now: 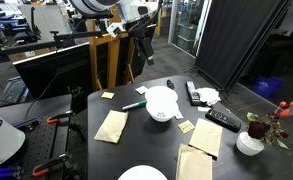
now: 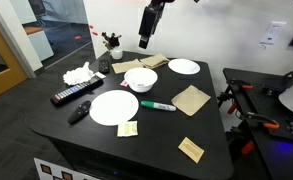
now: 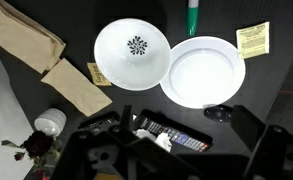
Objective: Pick up the pen from the white bowl and place it on the table.
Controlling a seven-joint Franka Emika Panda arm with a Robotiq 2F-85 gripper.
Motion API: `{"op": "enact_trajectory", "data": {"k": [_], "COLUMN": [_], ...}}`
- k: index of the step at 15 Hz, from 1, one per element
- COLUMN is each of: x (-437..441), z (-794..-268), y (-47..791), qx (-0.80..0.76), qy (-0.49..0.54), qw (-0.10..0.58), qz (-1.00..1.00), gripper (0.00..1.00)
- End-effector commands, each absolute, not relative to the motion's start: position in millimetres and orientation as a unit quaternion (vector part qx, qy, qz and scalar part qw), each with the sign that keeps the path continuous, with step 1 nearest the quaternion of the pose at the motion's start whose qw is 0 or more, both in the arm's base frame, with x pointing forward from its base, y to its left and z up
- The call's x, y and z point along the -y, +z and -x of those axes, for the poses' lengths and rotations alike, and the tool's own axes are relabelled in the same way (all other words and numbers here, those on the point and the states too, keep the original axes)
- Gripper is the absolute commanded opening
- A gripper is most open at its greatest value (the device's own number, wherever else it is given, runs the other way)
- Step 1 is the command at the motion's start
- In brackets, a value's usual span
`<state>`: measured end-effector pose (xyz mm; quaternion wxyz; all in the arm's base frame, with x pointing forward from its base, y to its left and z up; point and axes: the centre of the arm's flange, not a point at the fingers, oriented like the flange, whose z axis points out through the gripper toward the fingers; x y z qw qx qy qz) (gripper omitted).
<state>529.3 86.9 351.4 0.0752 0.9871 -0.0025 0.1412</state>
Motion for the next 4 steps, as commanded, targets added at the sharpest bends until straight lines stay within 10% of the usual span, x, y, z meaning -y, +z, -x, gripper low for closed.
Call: {"op": "enact_trajectory", "data": {"k": [1,4], "x": [-86.9,-86.6], "z": [-528.7,-527.5], "y": [351.1,349.3], "qx": [0.002,0.002], "qy": [0.141,0.139], "qw": [0.075,0.075], "qz": [-0.987,-0.987], "gripper": [1.0,1.0]}}
